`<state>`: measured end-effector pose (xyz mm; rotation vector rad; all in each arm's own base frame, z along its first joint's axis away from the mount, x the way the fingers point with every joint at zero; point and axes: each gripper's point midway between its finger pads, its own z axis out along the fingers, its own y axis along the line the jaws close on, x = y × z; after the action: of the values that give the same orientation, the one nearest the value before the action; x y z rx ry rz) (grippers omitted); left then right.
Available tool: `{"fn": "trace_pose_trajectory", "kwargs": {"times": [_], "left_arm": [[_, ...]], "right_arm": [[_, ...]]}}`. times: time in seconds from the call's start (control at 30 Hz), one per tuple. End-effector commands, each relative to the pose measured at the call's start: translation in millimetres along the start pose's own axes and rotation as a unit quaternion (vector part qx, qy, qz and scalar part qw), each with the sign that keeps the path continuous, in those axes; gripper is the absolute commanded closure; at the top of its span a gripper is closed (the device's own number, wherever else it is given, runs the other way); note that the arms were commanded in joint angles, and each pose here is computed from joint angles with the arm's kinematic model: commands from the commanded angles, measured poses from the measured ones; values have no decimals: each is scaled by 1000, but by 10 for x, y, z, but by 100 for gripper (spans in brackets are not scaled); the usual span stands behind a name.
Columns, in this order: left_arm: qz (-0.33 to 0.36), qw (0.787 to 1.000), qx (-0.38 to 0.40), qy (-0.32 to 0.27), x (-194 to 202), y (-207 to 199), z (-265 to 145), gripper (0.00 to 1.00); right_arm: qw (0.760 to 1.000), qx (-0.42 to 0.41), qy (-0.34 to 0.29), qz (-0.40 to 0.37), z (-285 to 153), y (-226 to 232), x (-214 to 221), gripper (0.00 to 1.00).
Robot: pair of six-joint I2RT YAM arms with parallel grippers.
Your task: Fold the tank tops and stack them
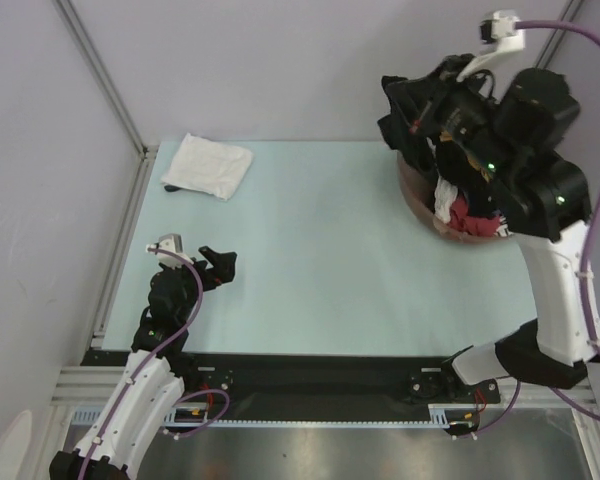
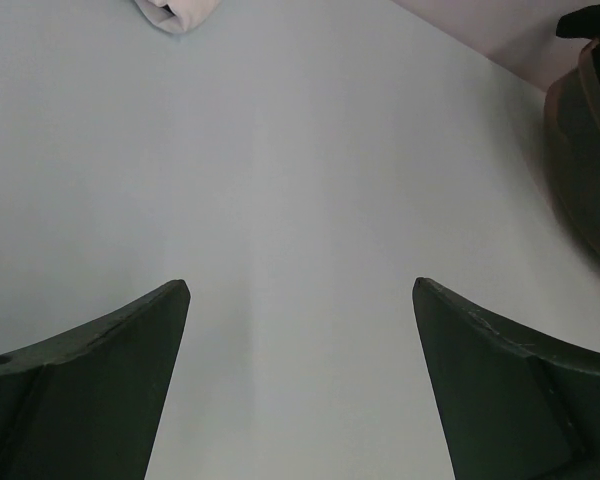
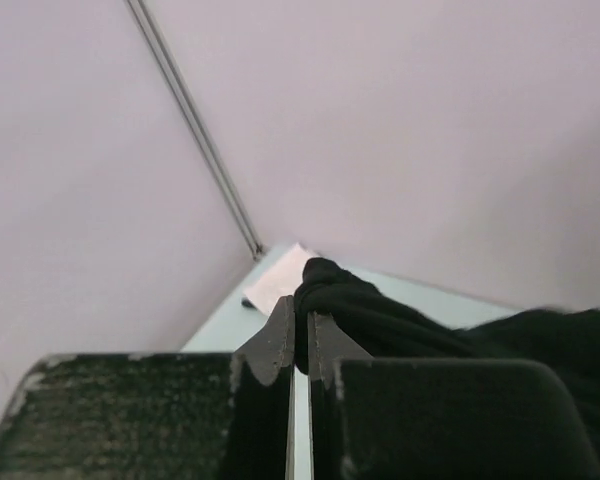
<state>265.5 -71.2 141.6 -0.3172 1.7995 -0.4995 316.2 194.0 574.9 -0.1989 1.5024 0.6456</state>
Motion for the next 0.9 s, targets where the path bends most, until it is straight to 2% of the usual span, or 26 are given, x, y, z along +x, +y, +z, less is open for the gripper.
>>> {"fn": "trace_pose_trajectory", "kwargs": {"times": [0.0,0.1,0.23,0.37,0.43,0.53,0.6,0.63,0.7,0.73,0.8,0.87], "left_arm": [[12,999,22,-24,-158,-112,-10,0],[12,999,23,-25,-164,-116,-13,0],[13,999,23,-26,-171,-119,-14,0],[12,999,23,-25,-165,-116,-9,0],[13,999,32,-17,-134,-147,-1,0],[15,999,37,-10,-111,-164,18,0],[17,999,43,-5,-101,-188,25,0],[17,999,45,-5,-104,-199,29,0],[17,998,56,0,-82,-236,39,0],[18,998,61,2,-76,-253,42,0],[19,997,72,9,-47,-301,55,0],[20,997,75,20,3,-317,74,0]], "right_arm": [[988,-78,-137,-7,-706,421,-905,100],[983,-93,-160,-3,-959,498,-1060,100],[984,-92,-155,-1,-1001,491,-1026,100],[989,8,-145,0,-750,93,-918,100],[992,37,-118,0,-537,-107,-750,100],[997,40,-50,32,-322,-272,-342,100],[997,50,-23,49,-362,-352,-120,100],[996,69,10,59,-291,-490,215,99],[989,121,1,82,-482,-694,370,94],[984,147,45,90,-445,-888,819,92],[979,165,54,105,-574,-1047,1017,87],[972,168,116,120,-581,-1203,1544,80]]}}
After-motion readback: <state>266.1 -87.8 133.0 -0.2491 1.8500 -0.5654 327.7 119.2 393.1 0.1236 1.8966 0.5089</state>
